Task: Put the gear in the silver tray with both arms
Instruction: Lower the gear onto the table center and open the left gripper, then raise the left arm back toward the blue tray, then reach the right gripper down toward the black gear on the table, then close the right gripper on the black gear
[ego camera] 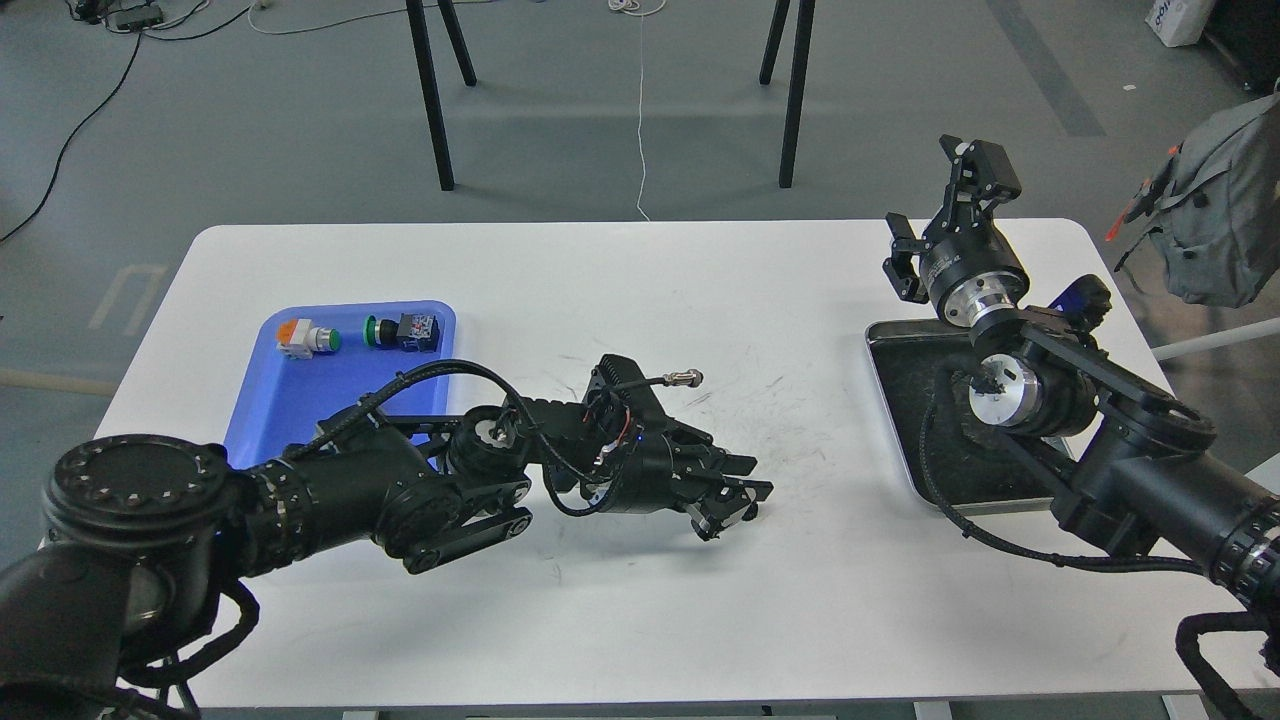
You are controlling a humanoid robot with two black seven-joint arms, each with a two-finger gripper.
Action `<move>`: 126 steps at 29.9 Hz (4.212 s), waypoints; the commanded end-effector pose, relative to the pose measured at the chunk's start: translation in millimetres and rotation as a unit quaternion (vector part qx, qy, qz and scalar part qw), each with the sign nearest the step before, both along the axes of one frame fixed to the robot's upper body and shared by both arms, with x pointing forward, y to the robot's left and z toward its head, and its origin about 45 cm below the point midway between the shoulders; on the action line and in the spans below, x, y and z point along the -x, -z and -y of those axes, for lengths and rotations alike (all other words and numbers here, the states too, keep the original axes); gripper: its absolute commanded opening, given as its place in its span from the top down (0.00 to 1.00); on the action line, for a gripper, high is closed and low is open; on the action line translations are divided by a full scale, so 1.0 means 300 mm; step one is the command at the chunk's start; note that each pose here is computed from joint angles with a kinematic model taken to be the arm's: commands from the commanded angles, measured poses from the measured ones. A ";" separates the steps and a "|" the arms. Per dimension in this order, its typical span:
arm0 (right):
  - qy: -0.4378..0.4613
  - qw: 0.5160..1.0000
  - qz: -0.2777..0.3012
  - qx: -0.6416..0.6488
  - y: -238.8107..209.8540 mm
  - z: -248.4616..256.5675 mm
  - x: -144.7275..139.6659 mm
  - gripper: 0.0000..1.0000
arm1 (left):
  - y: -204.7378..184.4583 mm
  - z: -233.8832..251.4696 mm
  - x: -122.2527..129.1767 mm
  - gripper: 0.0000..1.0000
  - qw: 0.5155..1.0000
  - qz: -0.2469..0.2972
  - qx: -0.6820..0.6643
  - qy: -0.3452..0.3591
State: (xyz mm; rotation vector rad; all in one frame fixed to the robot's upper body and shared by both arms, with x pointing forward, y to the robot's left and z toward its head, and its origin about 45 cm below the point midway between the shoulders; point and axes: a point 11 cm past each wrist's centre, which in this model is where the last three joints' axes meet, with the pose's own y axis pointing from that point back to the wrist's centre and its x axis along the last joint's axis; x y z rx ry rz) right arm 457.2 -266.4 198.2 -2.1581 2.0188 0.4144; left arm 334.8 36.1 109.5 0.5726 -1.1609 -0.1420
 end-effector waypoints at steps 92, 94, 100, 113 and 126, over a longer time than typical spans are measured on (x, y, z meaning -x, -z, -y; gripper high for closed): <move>-0.703 0.251 0.130 0.653 0.118 -0.416 0.384 0.07 | -0.388 -0.957 -0.460 0.00 0.576 -0.353 0.554 -0.486; -0.705 0.241 0.132 0.654 0.125 -0.424 0.385 0.12 | -0.388 -0.954 -0.459 0.00 0.576 -0.355 0.554 -0.485; -0.714 0.205 0.131 0.657 0.151 -0.428 0.388 0.14 | -0.387 -0.956 -0.458 0.00 0.575 -0.355 0.554 -0.485; -0.716 0.184 0.125 0.662 0.168 -0.408 0.387 0.27 | -0.384 -0.961 -0.457 0.00 0.575 -0.355 0.554 -0.487; -0.707 0.189 0.120 0.671 0.176 -0.397 0.358 0.39 | -0.382 -0.960 -0.456 0.00 0.572 -0.356 0.556 -0.486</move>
